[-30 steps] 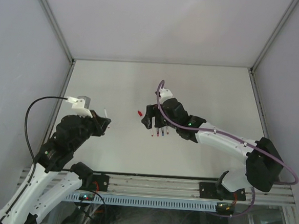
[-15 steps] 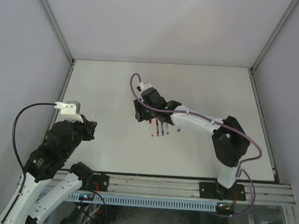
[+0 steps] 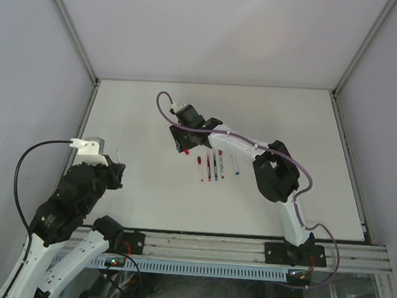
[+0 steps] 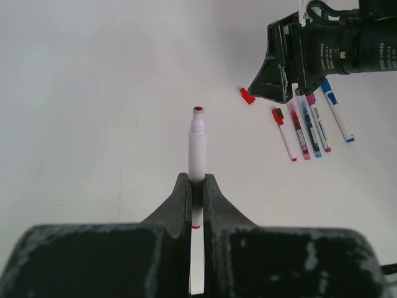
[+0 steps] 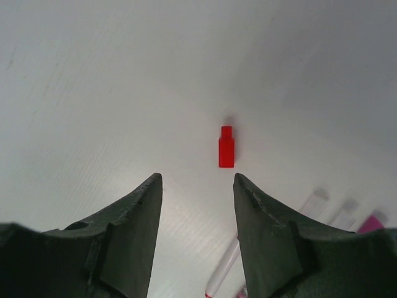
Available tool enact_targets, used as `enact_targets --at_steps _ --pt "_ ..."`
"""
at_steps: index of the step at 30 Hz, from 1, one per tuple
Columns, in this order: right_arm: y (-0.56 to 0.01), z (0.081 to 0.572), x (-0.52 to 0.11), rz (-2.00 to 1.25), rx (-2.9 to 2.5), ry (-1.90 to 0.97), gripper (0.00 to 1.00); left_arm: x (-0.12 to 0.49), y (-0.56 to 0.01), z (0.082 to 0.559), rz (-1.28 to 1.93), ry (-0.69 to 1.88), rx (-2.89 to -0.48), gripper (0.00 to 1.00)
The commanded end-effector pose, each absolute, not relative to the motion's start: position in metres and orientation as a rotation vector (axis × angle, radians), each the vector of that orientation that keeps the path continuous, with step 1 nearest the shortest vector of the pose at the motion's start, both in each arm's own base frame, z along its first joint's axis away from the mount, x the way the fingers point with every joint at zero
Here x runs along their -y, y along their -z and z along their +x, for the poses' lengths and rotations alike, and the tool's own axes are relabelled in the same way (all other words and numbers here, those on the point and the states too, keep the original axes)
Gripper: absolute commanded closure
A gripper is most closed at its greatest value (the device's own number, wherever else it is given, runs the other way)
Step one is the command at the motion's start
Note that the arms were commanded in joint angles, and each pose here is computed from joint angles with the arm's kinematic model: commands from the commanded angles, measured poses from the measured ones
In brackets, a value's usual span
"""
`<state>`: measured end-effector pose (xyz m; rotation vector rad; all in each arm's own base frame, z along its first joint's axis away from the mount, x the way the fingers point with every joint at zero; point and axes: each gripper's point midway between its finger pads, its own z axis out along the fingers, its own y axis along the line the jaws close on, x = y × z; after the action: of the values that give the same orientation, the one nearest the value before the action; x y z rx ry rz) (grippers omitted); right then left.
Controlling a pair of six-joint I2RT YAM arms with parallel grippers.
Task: Insert the pens into the pen caps
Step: Move the pen cap to the center of the board.
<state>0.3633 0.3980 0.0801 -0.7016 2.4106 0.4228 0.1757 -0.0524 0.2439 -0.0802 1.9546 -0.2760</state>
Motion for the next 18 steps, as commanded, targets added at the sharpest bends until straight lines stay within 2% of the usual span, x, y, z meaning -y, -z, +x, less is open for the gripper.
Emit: enact_targets --at_steps 1,18 --pt "-0.086 0.381 -0.399 -0.745 -2.393 -0.408 0.52 0.042 -0.266 0.178 -0.121 0.252 -1.861 1.00" --pt "-0.048 0.394 -0.402 -0.785 -2.465 -0.375 0.60 0.039 -0.264 0.179 -0.137 0.237 -1.857 1.00"
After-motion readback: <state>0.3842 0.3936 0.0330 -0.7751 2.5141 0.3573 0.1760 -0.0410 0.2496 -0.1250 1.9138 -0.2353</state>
